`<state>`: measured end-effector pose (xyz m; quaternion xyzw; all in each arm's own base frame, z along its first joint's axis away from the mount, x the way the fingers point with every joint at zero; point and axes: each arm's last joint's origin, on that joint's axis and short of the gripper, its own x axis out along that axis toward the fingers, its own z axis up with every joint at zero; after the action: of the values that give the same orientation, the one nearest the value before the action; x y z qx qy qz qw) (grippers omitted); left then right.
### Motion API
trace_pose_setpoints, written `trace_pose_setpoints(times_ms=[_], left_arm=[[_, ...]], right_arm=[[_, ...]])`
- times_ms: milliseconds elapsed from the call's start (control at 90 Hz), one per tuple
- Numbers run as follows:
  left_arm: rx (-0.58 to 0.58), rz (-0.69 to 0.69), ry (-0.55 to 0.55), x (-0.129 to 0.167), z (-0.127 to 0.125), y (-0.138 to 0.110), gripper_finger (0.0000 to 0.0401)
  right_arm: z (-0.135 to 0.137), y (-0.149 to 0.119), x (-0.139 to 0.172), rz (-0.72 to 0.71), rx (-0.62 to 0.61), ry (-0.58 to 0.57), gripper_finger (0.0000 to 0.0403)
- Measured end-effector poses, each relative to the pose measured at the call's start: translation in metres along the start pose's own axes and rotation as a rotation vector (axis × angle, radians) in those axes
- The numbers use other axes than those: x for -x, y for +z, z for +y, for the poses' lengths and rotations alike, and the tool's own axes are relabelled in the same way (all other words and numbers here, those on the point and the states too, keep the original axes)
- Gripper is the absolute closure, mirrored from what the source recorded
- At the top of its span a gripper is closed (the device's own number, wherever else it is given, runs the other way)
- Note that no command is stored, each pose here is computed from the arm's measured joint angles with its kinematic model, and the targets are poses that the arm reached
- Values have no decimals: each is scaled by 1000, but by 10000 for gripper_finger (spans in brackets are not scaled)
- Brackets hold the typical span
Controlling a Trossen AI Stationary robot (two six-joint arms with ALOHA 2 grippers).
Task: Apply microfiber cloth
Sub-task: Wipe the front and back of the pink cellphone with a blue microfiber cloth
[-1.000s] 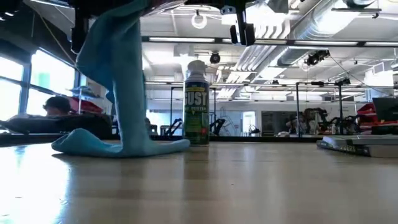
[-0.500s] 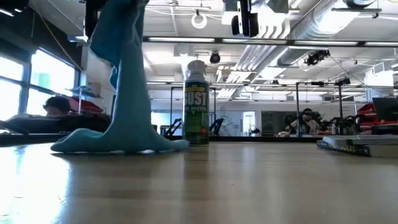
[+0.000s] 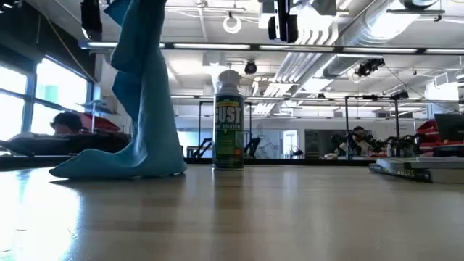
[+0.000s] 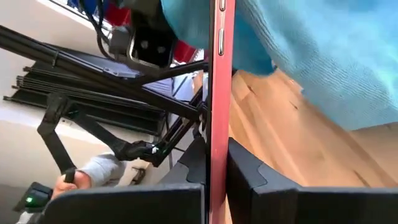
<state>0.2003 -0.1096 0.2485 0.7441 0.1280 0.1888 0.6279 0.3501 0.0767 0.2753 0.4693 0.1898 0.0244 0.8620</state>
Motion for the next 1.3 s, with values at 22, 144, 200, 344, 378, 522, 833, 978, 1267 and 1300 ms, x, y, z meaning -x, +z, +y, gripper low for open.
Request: trace_pose_setpoints(times_ms=[22,144,200,344,378,522,833,978,1267,1300], left_arm=[[-6,-5,-1,-2,-2,1,401],[-56,-4,-27,-14,-12,7,401],[-77,4,-39,-21,-17,10,401],[-107,-21,-48,-35,-23,19,401],[-108,-31,-45,-38,-23,21,401],[-110,-73,-34,-47,-21,31,401],[-127,-170,-23,-60,-27,41,401],[-112,-133,-15,-66,-27,36,401],[-40,78,47,-77,-16,17,401],[-44,96,46,-78,-16,16,401]], right_arm=[[0,0,0,-1,0,-7,402],[-3,-1,-2,-6,-4,-28,402],[-5,-3,-4,-2,-10,-37,402],[-7,-7,-5,10,-11,-55,402],[-7,-7,-5,9,-9,-60,402],[-8,-7,-5,12,1,-66,402],[-8,-10,-5,25,19,-78,402],[-7,-12,-5,15,21,-89,402],[-5,-16,-5,23,17,-82,402],[-5,-16,-5,23,17,-82,402]])
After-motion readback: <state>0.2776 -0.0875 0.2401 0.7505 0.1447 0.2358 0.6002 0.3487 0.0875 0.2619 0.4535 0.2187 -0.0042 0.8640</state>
